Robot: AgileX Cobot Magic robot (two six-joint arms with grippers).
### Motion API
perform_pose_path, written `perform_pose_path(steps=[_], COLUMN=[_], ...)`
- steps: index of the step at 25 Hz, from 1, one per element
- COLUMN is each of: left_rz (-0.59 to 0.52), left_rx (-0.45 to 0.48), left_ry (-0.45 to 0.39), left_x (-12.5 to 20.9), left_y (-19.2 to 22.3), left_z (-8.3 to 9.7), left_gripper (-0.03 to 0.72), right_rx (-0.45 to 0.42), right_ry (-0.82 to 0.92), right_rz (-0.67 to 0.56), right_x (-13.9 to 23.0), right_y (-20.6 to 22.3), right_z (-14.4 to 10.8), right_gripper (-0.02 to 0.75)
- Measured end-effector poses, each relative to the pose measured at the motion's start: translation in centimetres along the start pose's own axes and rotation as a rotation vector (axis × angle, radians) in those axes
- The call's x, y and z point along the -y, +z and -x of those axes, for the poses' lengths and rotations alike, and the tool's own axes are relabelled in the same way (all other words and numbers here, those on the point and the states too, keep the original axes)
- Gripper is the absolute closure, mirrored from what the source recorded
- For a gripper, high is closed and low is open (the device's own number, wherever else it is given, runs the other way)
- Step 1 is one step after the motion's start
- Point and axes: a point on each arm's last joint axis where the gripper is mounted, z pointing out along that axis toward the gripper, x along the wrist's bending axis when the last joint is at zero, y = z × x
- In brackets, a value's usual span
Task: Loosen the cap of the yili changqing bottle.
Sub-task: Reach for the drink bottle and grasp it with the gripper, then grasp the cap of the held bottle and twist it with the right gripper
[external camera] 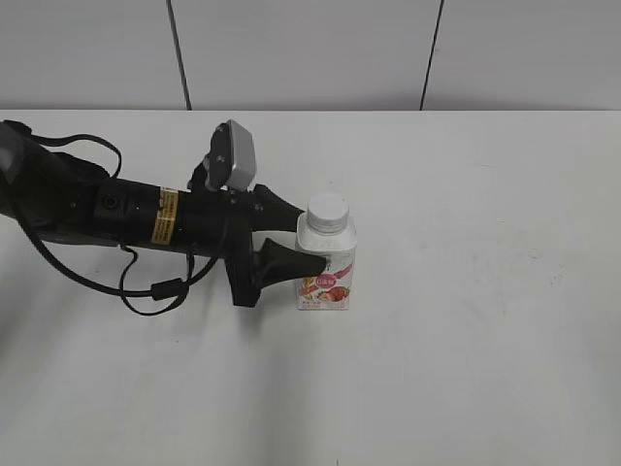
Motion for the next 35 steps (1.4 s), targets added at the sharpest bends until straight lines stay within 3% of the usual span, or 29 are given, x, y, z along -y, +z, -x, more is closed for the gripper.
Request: perform_pose_path(steps=[5,9,18,22,35], left_rz=[-0.001,-0.001,-0.001,-0.009,-0.014], left_rx=[-0.001,-0.001,0.000,0.023,0.044], left_ry=[-0.001,-0.001,-0.001,0.034,0.052], left_x=[0.0,0.0,0.0,0.0,0.0], left_y=[0.0,0.0,0.0,0.0,0.0], left_z=[0.0,0.0,0.0,0.1,0.3], left_gripper=[0.281,0.281,0.283,0.284,0.284], right_rx=[0.001,0.001,-0.016,-0.046,-0.160], right_ry=[0.001,0.003,0.026,0.056,-0.006], right_rz=[-0.046,-0.154,-0.564,-0.703,-0.851], right_x=[-1.4,-4.3,-11.0,-12.7,-15.2], right_y=[0.8,2.5,11.1,14.8,22.6], right_z=[0.0,0.0,-0.1,-0.5,-1.1], right_gripper=[0.204,0.204,0.206,0.247,0.266])
